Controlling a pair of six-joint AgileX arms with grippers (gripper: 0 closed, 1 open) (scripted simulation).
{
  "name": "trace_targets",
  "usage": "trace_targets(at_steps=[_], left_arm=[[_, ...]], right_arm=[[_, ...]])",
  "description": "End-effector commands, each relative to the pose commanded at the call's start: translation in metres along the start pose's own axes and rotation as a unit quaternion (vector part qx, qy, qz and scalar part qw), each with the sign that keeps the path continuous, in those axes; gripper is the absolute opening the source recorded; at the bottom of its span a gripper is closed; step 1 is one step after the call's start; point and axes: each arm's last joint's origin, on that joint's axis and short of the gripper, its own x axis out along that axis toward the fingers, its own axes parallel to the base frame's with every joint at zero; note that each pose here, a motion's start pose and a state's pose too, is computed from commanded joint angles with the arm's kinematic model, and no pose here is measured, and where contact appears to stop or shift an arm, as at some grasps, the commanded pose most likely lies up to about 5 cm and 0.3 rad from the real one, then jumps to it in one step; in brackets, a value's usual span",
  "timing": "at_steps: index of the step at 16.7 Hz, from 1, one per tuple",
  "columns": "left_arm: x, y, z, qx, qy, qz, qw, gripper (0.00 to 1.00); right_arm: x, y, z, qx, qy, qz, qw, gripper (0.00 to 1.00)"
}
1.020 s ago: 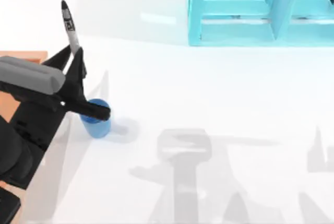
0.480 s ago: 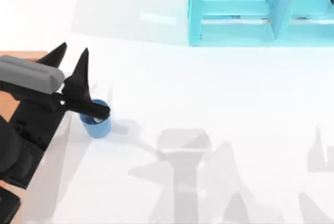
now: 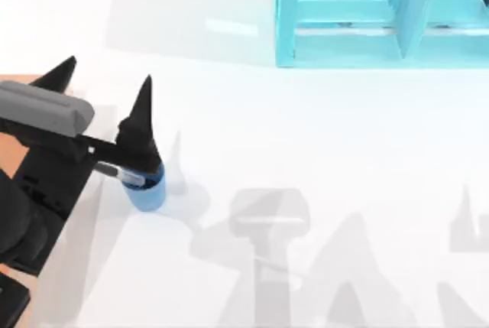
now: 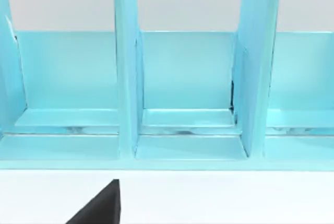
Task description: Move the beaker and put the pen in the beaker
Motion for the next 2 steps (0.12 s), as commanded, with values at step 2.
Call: trace_targets(at_steps=[2], left_arm=[[0.0000, 0.0000, 0.0000, 0.000, 0.000, 0.000, 1.000, 1.00]], right_arm=[[0.0000, 0.0000, 0.0000, 0.000, 0.000, 0.000, 1.000, 1.00]])
